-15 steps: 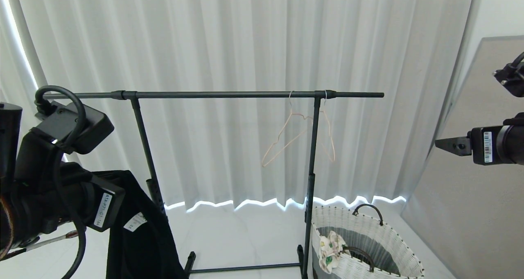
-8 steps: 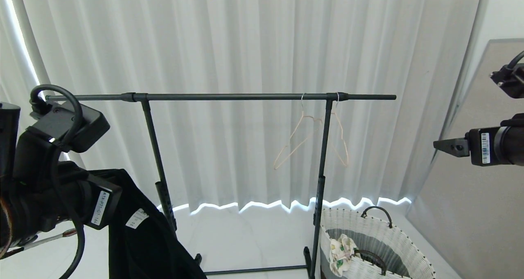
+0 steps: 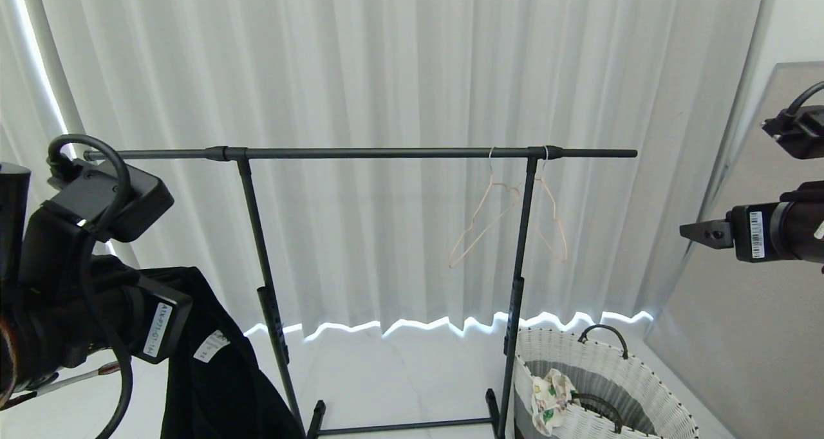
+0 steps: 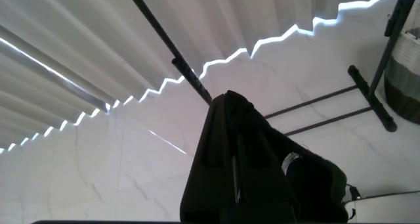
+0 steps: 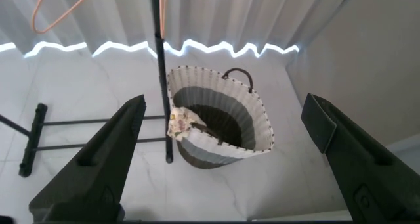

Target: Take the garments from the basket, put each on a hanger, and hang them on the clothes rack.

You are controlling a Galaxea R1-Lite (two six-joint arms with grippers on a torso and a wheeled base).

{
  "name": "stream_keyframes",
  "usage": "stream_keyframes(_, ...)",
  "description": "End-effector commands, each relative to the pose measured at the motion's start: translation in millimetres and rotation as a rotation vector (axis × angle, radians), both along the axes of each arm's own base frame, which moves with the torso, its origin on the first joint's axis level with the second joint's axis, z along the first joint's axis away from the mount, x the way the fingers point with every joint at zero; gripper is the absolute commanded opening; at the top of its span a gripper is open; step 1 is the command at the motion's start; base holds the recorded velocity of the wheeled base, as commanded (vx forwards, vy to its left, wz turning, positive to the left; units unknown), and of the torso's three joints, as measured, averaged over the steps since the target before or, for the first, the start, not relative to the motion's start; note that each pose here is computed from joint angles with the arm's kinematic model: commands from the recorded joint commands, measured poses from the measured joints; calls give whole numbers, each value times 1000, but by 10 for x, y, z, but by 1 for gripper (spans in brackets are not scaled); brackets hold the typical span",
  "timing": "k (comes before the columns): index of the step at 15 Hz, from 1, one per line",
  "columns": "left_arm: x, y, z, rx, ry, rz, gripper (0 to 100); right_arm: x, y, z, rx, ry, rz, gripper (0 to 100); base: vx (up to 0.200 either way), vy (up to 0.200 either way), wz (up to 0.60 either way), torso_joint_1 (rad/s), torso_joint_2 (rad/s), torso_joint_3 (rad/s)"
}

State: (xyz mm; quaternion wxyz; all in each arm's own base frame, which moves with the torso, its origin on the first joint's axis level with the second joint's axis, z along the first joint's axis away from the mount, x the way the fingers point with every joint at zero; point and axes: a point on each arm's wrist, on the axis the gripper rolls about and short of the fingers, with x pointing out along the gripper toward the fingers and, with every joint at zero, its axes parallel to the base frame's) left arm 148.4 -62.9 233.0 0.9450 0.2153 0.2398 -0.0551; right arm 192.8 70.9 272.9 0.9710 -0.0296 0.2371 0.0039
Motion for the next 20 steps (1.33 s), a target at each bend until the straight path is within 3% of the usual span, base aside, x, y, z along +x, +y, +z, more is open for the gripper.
stream_keyframes(1, 5, -4, -2, 1, 1, -1, 0, 42, -5, -32, -2, 16, 1, 100, 200, 0, 0, 2, -2, 7)
stream_keyframes(4, 4, -17, 0, 1, 1, -8, 0, 93, -8, -64, -23, 35, 21, 100, 200, 0, 0, -7, -1, 4)
stream_keyframes(9, 51, -38, 1, 6, 8, -7, 0, 368, -34, -138, 33, 26, 111, 100, 200, 0, 0, 10, 1, 1)
stream_keyframes(17, 132, -62, -4, 7, 20, 4, 0, 1029, 8, -584, 66, 50, 53, 100, 200, 0, 0, 3, 1, 2)
stream_keyframes(20, 133, -63, 5, 8, 17, 3, 0, 1189, 61, -770, 92, 86, 91, 100, 0, 0, 0, 0, 0, 0)
